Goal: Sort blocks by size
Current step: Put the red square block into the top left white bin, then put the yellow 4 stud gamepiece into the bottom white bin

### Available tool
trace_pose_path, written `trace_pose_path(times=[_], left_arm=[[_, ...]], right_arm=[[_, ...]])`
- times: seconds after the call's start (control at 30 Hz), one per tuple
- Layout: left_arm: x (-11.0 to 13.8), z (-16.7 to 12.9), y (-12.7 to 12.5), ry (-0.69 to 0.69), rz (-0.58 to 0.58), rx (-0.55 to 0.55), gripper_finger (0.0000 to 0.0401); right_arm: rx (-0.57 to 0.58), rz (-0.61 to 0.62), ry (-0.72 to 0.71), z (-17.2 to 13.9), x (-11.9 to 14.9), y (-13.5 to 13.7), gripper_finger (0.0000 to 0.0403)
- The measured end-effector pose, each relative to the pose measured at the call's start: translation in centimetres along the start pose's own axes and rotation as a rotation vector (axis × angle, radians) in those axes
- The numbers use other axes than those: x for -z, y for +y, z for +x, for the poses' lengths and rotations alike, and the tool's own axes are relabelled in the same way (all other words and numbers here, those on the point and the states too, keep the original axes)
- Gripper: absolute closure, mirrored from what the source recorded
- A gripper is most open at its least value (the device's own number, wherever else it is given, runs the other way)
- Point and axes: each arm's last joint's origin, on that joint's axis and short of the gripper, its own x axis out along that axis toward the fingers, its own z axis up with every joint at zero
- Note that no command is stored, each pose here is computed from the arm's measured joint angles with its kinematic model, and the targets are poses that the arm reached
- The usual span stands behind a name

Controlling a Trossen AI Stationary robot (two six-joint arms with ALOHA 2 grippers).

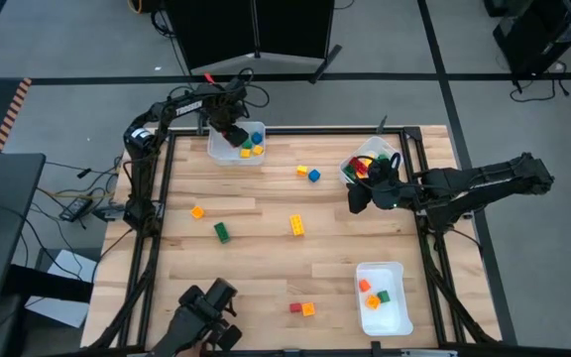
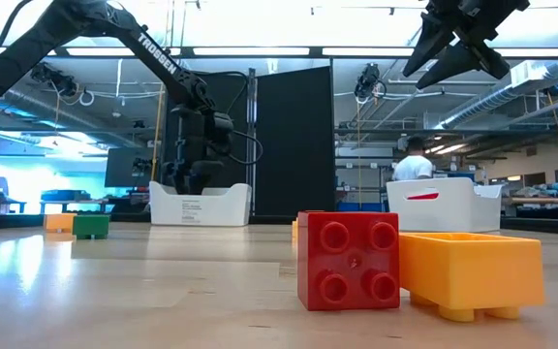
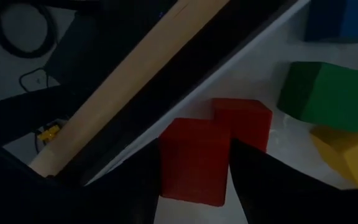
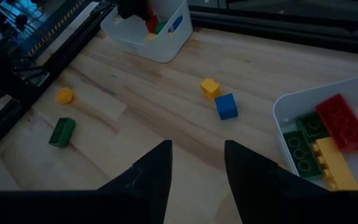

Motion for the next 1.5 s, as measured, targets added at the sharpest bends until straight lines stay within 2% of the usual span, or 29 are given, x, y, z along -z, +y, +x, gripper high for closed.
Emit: trace_pose_path(times=[0.4,0.73,0.97,1.23,1.37,1.5], left_arm=[[0.0,-0.1,0.0,0.0,0.001,-0.001,0.0144],[-0.5,-2.5,0.3,0.026,-0.003,0.005,0.0142],[0.1,-5.0,-0.8,0.029,-0.005,0.008,0.0143],[3.2,-10.6,-3.7,-0.147,-0.011,0.004,0.0143],[5.9,-12.7,-5.8,-0.271,-0.007,0.019,0.0143],[9.5,-13.2,-8.1,-0.336,-0.003,0.059,0.0143]], right_arm=[[0.0,0.0,0.0,0.0,0.0,0.0,0.0245],[0.0,0.0,0.0,0.0,0.0,0.0,0.0245],[0.0,-0.003,0.0,0.0,0.0,0.0,0.0245],[0.0,-0.055,0.0,0.0,0.0,0.0,0.0245],[-0.001,-0.063,0.001,0.0,0.0,0.0,0.0245],[-0.002,-0.064,0.002,0.0,0.0,0.0,0.0245]])
